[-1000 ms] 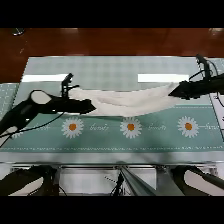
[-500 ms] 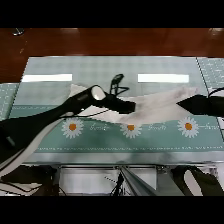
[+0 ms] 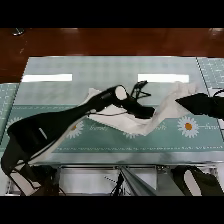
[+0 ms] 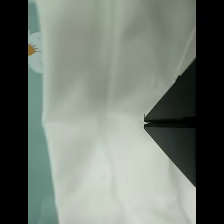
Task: Fold the shirts.
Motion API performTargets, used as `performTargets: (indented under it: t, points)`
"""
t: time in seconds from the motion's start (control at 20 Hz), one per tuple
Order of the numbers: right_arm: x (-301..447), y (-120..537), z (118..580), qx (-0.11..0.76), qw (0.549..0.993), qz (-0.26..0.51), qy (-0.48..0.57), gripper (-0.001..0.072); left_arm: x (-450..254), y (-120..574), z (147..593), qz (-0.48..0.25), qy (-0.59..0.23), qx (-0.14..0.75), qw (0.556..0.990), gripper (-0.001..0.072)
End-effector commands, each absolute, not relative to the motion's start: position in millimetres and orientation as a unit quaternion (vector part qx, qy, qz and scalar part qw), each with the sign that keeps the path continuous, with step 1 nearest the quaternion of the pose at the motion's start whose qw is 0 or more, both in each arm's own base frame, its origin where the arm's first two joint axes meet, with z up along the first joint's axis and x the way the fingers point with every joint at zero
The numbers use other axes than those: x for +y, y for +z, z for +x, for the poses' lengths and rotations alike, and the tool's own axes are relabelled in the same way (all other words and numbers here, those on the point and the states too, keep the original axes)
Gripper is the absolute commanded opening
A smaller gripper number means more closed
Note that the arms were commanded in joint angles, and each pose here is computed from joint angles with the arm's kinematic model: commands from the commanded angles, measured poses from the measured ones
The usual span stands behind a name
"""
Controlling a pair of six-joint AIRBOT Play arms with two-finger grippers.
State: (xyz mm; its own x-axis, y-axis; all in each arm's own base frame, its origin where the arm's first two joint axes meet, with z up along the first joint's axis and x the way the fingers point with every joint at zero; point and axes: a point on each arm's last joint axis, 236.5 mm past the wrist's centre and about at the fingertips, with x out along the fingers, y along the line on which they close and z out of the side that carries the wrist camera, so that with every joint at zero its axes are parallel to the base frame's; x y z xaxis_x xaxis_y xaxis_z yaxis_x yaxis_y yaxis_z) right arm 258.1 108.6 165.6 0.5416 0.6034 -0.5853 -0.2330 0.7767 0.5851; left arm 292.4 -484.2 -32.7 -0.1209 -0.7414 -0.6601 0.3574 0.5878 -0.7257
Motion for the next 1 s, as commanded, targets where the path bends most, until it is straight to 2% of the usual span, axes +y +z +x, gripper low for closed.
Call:
performTargets:
  t: [0.0, 0.15, 0.25, 0.35, 0.45, 0.7, 0.95]
  points:
    - [132, 179, 262, 0.390, 0.843, 0.240, 0.282, 0.0024, -404, -9, 351, -0.176, -0.383, 0.633, 0.650, 0.0026]
    - [167, 177, 275, 0.402, 0.823, 0.242, 0.319, 0.0023, -274, 9, 393, -0.165, -0.293, 0.640, 0.691, 0.0027]
    - [200, 175, 288, 0.416, 0.806, 0.230, 0.352, 0.0023, -197, 30, 401, -0.196, -0.231, 0.615, 0.728, 0.0027]
    - [239, 164, 302, 0.437, 0.786, 0.211, 0.382, 0.0024, -137, 58, 391, -0.228, -0.187, 0.563, 0.772, 0.0026]
    - [281, 145, 319, 0.458, 0.767, 0.195, 0.405, 0.0024, -99, 79, 359, -0.235, -0.162, 0.523, 0.803, 0.0027]
    - [367, 73, 365, 0.502, 0.734, 0.164, 0.427, 0.0024, -71, 109, 274, -0.229, -0.132, 0.437, 0.860, 0.0027]
    - [410, 13, 383, 0.540, 0.710, 0.160, 0.423, 0.0024, -81, 105, 228, -0.249, -0.122, 0.397, 0.875, 0.0027]
